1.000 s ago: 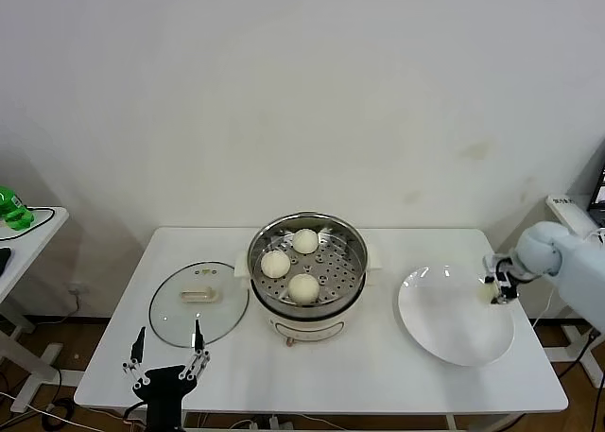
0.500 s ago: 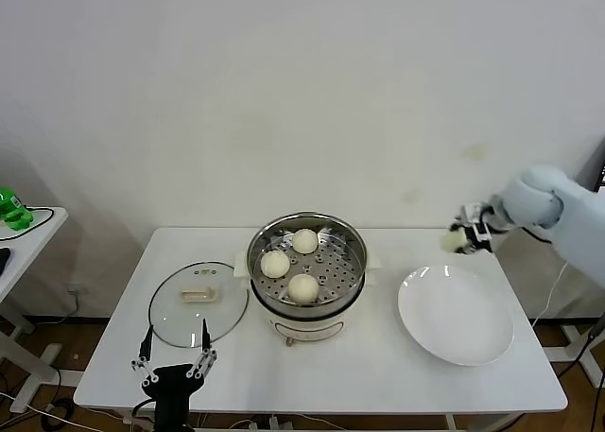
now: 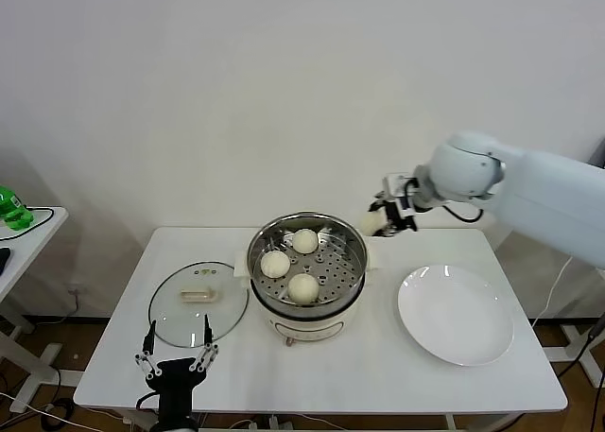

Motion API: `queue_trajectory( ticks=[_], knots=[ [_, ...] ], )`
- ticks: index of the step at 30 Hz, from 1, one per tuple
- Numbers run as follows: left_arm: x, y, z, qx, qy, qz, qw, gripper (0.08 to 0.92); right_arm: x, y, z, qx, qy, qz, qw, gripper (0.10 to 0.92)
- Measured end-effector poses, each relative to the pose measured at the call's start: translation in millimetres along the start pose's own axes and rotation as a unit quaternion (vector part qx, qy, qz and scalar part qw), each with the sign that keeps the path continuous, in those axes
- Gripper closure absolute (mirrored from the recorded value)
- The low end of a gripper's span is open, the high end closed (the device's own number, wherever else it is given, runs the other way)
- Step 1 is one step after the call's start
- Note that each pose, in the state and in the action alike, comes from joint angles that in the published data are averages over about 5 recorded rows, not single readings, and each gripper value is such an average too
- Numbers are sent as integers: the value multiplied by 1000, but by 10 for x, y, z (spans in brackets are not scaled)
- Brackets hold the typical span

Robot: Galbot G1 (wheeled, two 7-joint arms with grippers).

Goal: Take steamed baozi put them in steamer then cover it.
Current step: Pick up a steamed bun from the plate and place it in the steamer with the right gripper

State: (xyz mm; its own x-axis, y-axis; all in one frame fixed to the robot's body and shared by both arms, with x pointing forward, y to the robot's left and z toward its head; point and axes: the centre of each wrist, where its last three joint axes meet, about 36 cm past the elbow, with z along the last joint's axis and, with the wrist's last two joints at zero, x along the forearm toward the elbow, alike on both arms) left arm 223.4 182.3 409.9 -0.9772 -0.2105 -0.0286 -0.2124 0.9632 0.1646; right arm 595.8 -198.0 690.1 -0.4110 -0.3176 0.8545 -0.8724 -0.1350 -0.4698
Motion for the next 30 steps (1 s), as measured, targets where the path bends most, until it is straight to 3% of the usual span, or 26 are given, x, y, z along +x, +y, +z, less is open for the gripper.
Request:
queue_trajectory(
  ticks=[10, 30],
  knots=[
    [-12, 39, -21, 0, -4, 0, 1000, 177, -401, 32, -409, -41, -11, -49, 998, 513],
    [-20, 59, -53, 4, -9, -2, 1000, 177, -1134, 69, -318, -67, 18, -87, 994, 513]
  ],
)
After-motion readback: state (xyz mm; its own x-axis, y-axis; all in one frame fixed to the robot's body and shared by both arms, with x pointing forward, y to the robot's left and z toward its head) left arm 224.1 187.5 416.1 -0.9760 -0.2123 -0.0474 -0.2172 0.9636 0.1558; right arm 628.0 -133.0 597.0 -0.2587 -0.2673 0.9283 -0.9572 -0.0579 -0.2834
